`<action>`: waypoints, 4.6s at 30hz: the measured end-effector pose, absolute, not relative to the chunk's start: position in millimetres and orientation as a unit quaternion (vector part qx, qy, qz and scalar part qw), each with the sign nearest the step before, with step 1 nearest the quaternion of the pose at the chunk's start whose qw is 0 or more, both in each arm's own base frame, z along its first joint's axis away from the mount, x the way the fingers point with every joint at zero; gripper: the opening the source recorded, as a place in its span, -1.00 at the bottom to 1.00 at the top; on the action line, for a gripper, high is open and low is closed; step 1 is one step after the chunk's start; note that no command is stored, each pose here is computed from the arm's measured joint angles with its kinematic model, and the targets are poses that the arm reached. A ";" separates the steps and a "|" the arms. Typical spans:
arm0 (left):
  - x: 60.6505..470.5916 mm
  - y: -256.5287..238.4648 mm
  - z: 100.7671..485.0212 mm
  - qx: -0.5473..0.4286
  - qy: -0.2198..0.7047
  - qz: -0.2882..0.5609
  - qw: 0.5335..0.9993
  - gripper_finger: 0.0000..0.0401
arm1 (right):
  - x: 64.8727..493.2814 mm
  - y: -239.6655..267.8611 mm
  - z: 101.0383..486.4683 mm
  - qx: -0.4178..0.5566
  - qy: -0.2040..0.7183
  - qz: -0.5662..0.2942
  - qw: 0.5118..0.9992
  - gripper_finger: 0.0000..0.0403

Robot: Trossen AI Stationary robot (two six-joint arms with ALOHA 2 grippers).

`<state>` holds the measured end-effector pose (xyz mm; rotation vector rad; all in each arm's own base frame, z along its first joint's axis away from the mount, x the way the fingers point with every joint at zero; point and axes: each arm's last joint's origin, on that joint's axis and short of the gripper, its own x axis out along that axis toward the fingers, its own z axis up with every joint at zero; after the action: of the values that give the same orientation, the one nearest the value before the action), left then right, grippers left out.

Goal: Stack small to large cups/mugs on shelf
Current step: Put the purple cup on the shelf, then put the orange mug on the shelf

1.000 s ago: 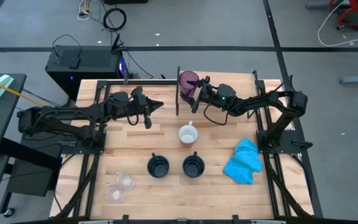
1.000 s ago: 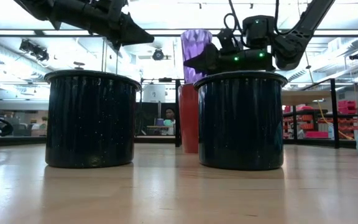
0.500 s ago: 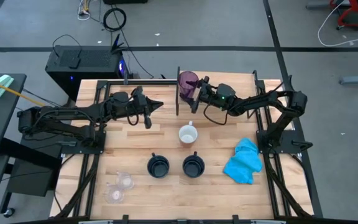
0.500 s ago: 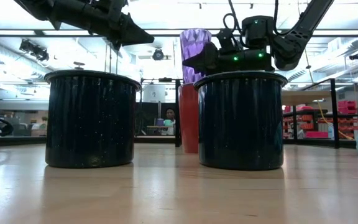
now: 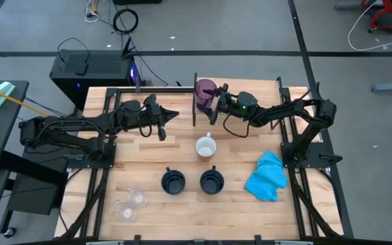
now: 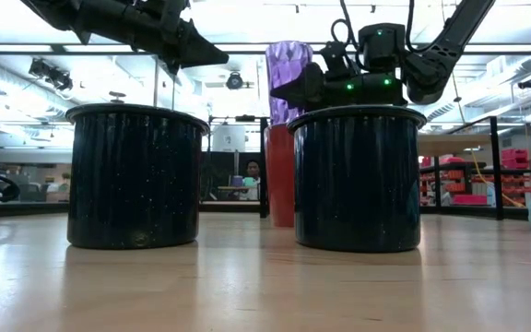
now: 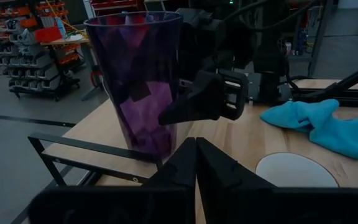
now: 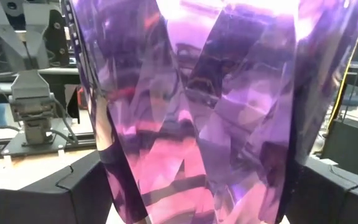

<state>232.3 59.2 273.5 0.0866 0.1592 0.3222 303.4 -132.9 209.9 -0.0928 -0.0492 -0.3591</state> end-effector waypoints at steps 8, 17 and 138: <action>232.3 59.2 273.5 0.043 0.079 0.160 0.983 -0.90 | 302.4 -135.4 207.1 -0.040 -0.010 -0.186 0.982 0.87; 232.3 59.2 273.6 0.043 0.079 0.160 0.983 -0.92 | 300.7 -139.2 204.8 -0.037 0.002 -0.186 0.982 0.97; 211.4 54.1 276.3 0.019 0.125 0.160 0.979 -0.85 | 278.9 -30.6 247.6 -0.024 0.284 -0.033 0.958 0.90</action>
<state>211.4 54.1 276.3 0.0377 0.2520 0.3214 278.9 -30.6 247.6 -0.0477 0.5751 -0.0665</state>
